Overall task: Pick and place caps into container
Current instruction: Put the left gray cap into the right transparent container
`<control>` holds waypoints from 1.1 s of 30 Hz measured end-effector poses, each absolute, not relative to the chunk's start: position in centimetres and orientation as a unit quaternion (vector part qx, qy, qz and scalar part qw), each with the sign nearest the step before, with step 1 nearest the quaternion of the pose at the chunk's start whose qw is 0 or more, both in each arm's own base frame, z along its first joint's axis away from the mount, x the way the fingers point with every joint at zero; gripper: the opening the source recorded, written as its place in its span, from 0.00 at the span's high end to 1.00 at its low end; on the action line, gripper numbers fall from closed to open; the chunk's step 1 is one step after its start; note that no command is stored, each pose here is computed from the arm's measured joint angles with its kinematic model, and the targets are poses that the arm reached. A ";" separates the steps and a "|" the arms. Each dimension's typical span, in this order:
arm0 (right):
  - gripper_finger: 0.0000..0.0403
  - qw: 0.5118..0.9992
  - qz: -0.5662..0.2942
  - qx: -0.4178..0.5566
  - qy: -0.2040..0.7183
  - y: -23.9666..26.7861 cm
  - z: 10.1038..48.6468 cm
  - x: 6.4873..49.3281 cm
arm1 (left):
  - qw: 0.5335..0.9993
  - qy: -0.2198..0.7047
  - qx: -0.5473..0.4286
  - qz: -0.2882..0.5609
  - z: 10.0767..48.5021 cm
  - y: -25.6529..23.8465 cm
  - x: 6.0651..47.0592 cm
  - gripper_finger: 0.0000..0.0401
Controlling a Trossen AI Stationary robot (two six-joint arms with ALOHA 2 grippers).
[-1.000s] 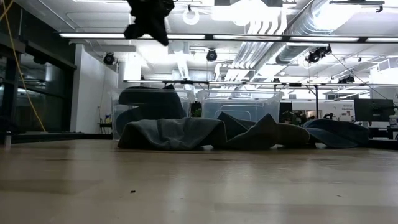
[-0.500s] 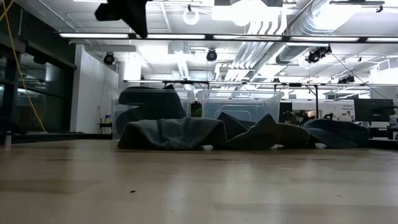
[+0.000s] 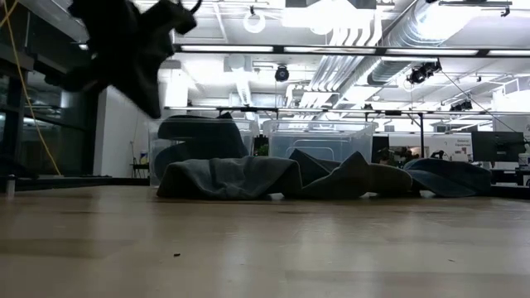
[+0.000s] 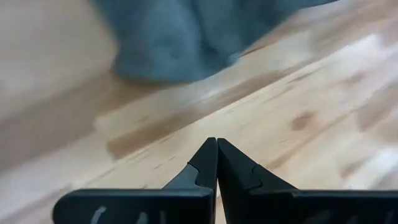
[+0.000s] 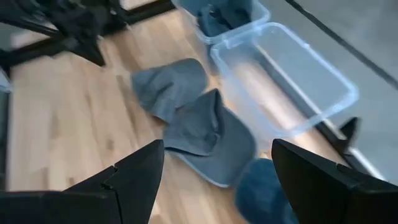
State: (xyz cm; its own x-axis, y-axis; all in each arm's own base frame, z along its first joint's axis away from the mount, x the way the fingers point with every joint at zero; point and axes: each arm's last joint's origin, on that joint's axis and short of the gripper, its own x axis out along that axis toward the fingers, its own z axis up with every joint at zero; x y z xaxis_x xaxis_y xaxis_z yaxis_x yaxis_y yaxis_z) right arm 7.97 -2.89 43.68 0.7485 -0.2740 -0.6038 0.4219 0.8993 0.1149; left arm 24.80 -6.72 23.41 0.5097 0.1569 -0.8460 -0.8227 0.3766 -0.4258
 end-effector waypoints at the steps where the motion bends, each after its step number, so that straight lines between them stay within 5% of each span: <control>1: 0.27 0.929 -0.180 0.129 0.295 -2.8 43.1 7.8 | 0.738 0.364 -0.463 0.329 22.8 -7.0 24.7 1.00; 7: 0.27 0.937 -0.146 0.168 0.268 -2.4 39.5 7.6 | 0.693 0.293 -0.561 0.346 20.5 -8.4 24.1 1.00; 14: 0.27 0.943 -0.134 0.186 0.242 -2.4 37.0 7.8 | 0.610 0.093 -0.687 0.384 18.6 -9.7 22.8 1.00; 22: 0.27 0.953 -0.128 0.168 0.218 -2.6 36.5 8.4 | 0.598 0.032 -0.694 0.399 18.0 -8.5 23.2 0.98; 26: 0.27 0.957 -0.125 0.161 0.207 -2.6 36.7 8.5 | 0.606 0.045 -0.683 0.407 17.3 -8.2 23.7 0.86; 33: 0.27 0.958 -0.119 0.159 0.206 -2.5 36.7 8.5 | 0.586 0.067 -0.695 0.411 15.7 -8.8 24.5 0.51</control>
State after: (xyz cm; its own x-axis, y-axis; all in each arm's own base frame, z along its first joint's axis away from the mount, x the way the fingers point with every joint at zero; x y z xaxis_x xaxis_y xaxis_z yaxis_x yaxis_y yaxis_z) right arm 8.46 -2.54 36.75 0.8870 -0.1615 -0.4327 0.2928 0.9212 0.2564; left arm 24.53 -8.78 15.69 0.6534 0.3879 -0.6501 -0.5747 -0.3048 -0.7595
